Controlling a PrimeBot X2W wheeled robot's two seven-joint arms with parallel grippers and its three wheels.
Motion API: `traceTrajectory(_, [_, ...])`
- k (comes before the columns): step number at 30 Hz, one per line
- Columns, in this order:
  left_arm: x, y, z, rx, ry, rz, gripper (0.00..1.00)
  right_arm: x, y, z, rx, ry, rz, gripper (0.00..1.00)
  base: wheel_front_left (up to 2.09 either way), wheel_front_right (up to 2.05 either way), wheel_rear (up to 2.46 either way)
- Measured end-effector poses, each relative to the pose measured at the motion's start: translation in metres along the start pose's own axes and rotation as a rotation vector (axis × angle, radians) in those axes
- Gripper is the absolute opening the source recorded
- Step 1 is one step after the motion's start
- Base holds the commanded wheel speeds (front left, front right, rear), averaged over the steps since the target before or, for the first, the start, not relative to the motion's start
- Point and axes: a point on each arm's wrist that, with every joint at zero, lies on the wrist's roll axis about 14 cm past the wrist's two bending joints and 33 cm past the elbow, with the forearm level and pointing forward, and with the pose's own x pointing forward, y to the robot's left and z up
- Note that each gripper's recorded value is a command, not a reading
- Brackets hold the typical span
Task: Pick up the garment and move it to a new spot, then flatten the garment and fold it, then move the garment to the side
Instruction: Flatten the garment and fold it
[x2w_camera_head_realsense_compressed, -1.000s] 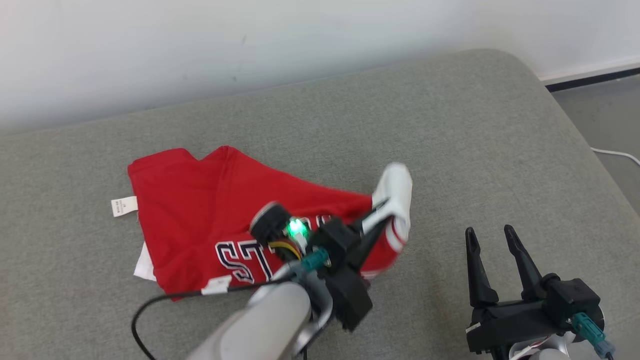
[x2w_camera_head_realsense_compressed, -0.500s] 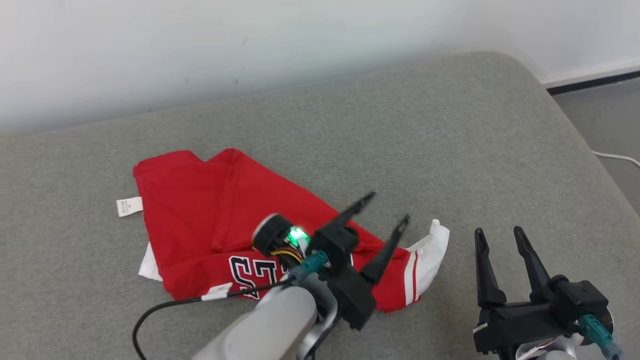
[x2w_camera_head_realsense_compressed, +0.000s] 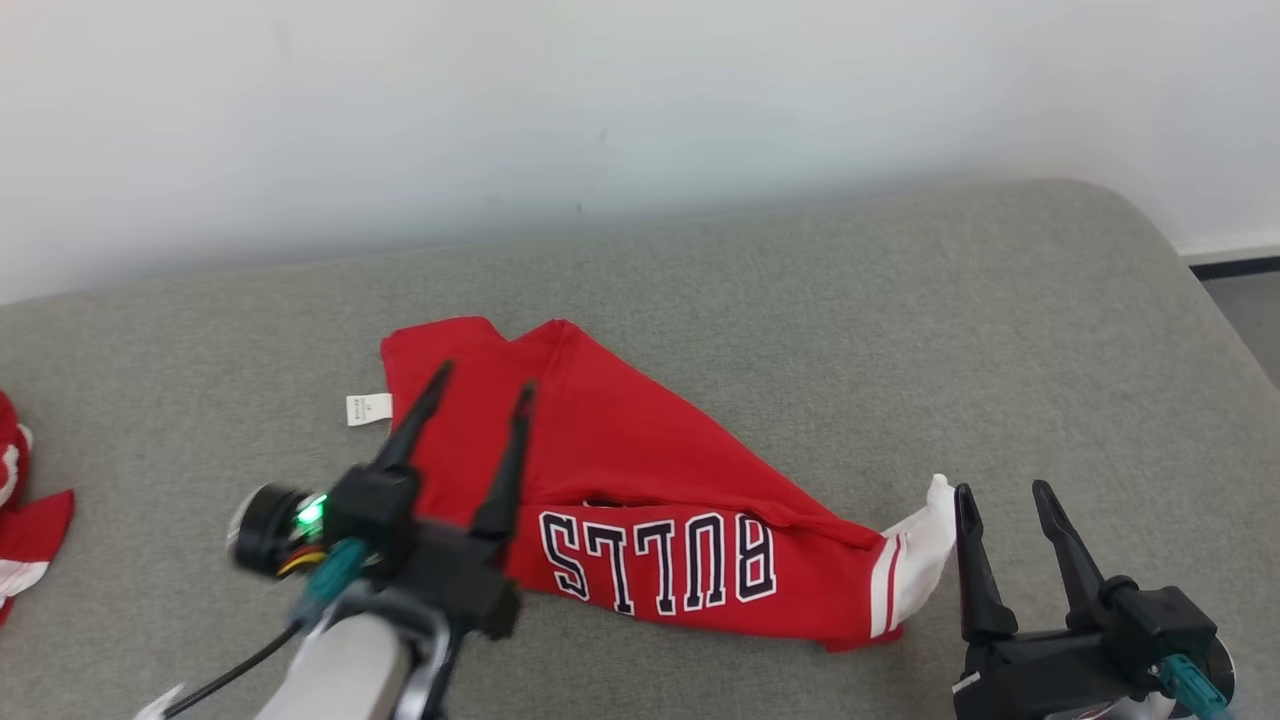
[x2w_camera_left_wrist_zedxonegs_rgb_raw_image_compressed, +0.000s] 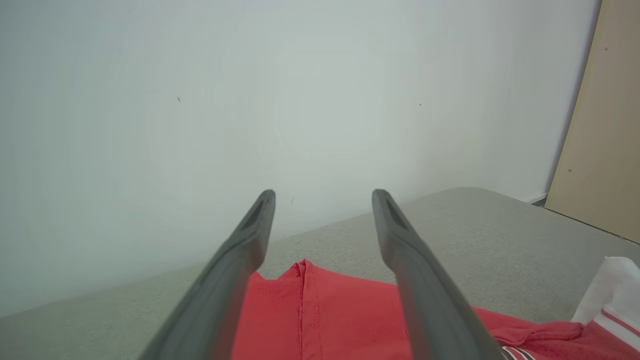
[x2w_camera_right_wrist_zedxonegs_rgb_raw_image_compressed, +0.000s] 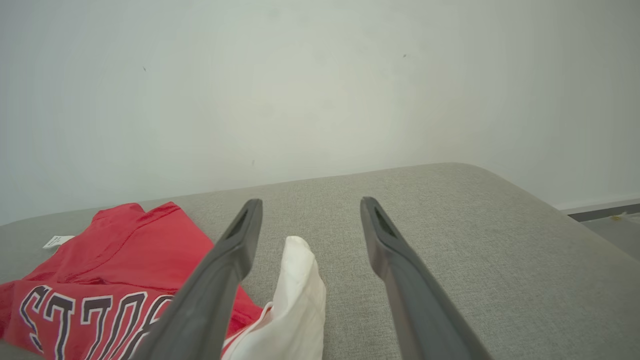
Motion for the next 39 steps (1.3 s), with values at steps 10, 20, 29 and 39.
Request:
traceTrajectory(10, [-0.081, 0.074, -0.004, 0.032, 0.018, 0.28, 1.0, -0.003, 0.009, 0.0, -0.011, 0.001, 0.032, 1.0, 0.0, 0.0, 0.0])
traceTrajectory(20, [-0.138, 0.083, -0.028, 0.006, 0.093, 0.396, 1.0, -0.003, 0.015, -0.004, -0.016, 0.012, 0.055, 1.0, 0.0, 0.0, 0.0])
traceTrajectory(29, [-0.148, 0.088, -0.028, 0.009, 0.093, 0.423, 1.0, -0.001, 0.024, -0.005, -0.014, 0.015, 0.081, 1.0, 0.0, 0.0, 0.0])
traceTrajectory(39, [-0.079, 0.076, -0.009, 0.042, 0.018, 0.258, 1.0, 0.001, 0.02, -0.006, -0.013, 0.018, 0.068, 1.0, 0.0, 0.0, 0.0])
